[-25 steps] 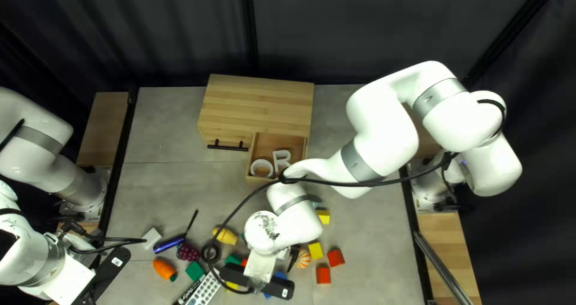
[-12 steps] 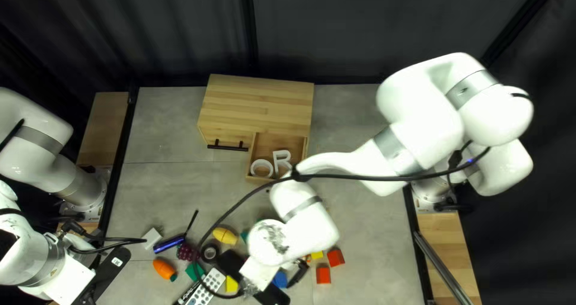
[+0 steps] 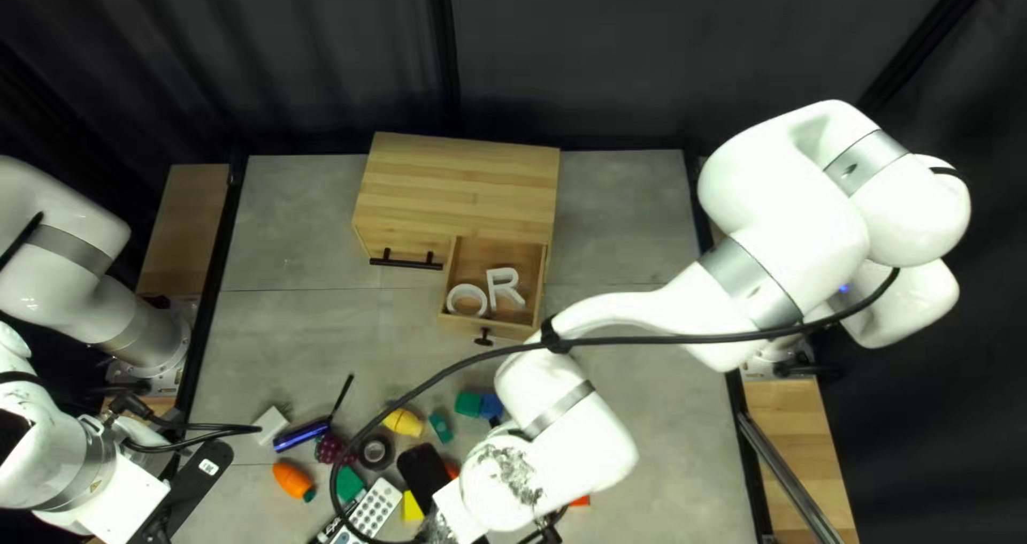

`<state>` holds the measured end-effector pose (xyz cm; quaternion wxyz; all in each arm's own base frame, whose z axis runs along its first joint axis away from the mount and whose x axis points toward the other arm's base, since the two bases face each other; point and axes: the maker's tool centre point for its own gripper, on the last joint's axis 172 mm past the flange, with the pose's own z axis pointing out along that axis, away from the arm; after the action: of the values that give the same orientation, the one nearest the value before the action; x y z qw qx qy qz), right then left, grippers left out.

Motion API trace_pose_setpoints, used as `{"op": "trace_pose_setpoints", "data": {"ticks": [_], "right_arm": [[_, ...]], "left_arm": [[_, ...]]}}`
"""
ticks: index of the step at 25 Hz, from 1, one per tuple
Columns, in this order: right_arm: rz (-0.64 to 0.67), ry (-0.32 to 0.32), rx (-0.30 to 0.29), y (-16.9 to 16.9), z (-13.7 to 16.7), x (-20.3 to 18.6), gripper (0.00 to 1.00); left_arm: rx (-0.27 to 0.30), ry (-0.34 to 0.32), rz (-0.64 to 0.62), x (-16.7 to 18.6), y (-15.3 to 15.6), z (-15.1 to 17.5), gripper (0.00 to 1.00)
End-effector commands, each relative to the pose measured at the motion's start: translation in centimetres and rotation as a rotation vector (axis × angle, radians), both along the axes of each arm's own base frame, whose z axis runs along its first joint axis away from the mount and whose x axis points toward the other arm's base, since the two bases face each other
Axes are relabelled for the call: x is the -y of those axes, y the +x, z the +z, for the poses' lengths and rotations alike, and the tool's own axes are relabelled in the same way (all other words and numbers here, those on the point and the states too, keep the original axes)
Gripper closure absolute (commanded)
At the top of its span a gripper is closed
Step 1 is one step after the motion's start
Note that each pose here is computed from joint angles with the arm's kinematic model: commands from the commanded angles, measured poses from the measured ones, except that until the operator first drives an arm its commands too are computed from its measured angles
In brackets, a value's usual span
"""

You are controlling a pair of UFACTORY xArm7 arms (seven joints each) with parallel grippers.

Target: Open drawers and place objects into drawer and close

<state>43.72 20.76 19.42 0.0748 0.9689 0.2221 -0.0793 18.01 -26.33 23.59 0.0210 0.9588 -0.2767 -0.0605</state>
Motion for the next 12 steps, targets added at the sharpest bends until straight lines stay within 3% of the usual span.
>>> {"op": "trace_pose_setpoints", "data": {"ticks": [1, 6, 12], "right_arm": [[-0.088, -0.04, 0.006, -0.2, 1.2, 3.6, 1.0], [-0.173, -0.077, 0.015, 0.2, 2.3, 6.6, 1.0], [-0.26, -0.129, 0.071, 1.0, 2.6, 11.2, 1.0]], "left_arm": [[0.0, 0.0, 0.0, 0.0, 0.0, 0.0, 0.0], [0.0, 0.0, 0.0, 0.0, 0.0, 0.0, 0.0], [0.0, 0.0, 0.0, 0.0, 0.0, 0.0, 0.0]]}}
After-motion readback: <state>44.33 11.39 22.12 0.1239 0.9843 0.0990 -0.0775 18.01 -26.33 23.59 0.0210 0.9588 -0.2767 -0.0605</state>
